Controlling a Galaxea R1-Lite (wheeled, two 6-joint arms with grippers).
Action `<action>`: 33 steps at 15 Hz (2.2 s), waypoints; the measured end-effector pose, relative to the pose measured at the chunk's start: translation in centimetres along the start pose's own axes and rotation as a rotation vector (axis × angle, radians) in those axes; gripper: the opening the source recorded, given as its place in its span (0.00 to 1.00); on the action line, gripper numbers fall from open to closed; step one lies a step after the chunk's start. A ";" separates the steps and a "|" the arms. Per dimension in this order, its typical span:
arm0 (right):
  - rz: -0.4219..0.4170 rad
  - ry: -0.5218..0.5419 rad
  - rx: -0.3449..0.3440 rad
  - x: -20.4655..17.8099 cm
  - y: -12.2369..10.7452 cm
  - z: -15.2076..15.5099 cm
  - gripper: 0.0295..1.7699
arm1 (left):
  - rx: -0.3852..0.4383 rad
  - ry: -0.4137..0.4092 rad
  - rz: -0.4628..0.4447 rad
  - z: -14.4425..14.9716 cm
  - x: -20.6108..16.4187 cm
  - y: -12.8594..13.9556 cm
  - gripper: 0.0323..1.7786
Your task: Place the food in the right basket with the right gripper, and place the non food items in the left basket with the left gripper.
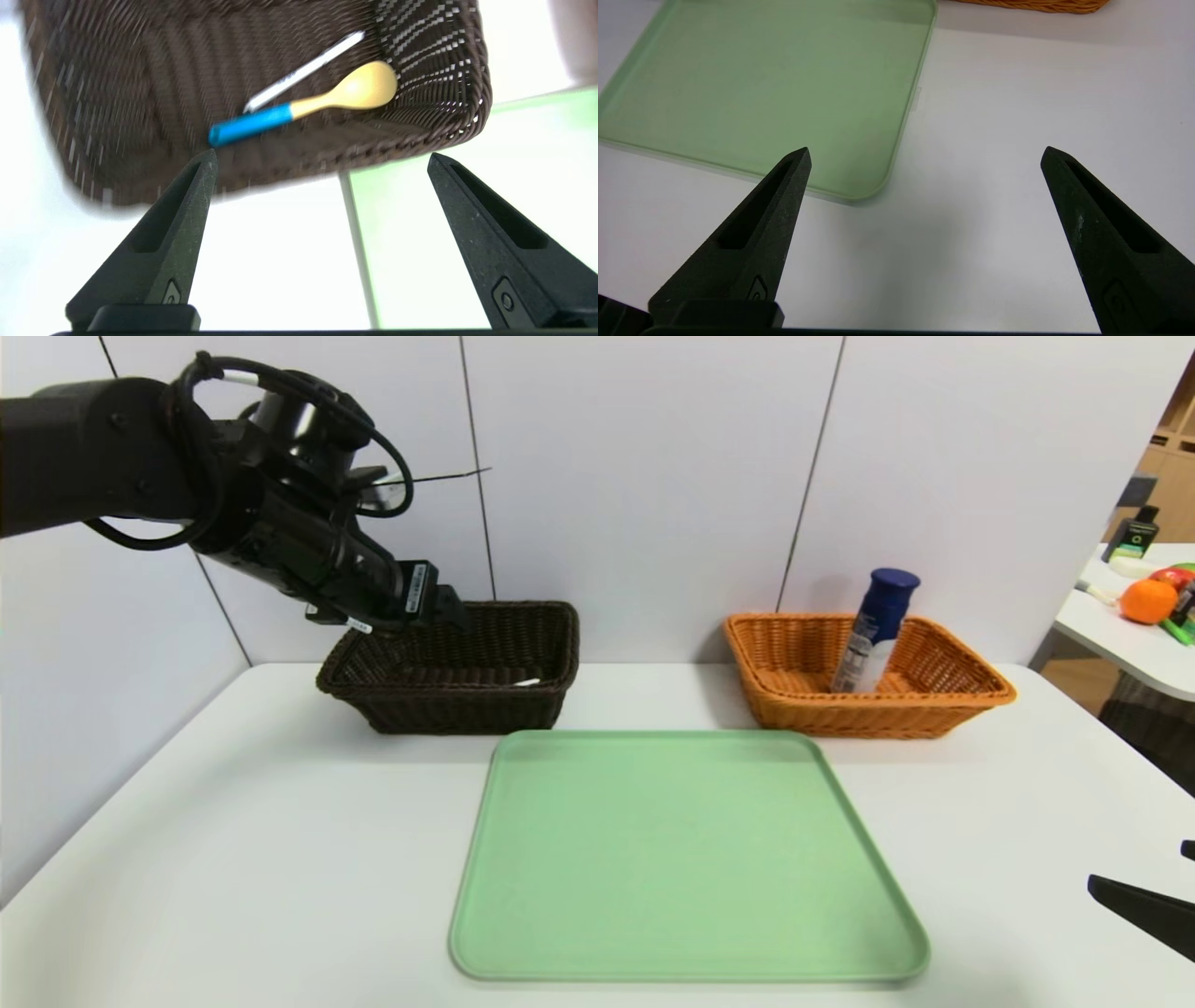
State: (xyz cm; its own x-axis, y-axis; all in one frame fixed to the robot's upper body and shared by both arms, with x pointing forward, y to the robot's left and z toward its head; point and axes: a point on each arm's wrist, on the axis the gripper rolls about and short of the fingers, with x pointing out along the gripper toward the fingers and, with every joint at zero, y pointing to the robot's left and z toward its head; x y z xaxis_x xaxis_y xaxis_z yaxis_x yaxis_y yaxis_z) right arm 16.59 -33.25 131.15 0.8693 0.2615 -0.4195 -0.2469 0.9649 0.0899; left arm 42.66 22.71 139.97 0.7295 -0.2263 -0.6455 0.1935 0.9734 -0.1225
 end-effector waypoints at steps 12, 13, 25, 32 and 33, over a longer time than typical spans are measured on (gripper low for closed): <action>-0.070 -0.116 -0.104 -2.8 0.6 1.5 0.96 | -0.203 -0.033 0.307 -11.6 -13.7 0.1 0.94; -0.071 -0.120 -0.113 -3.5 0.9 1.2 0.96 | -0.203 -0.045 0.302 -12.7 -14.9 0.6 0.94; -0.125 -0.152 -0.133 -8.7 2.5 -2.0 0.96 | -0.130 -0.249 0.528 -23.9 -21.7 5.5 0.95; -0.121 -0.158 -0.138 -10.2 3.1 -4.6 0.96 | -0.104 -0.366 0.590 -28.3 -22.3 5.8 0.95; -0.121 -0.162 -0.139 -10.3 3.2 -4.8 0.96 | -0.070 -0.410 0.545 -28.6 -22.3 5.7 0.95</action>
State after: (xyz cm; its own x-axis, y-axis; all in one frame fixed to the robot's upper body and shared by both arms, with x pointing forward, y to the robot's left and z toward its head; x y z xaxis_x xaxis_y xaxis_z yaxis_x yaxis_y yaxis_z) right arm 4.79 -33.01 131.37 0.9507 0.1559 -0.2681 -0.1838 0.9795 -0.0822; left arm 8.74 34.31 132.16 0.9027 0.3148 -0.2935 -0.3045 0.9490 0.0813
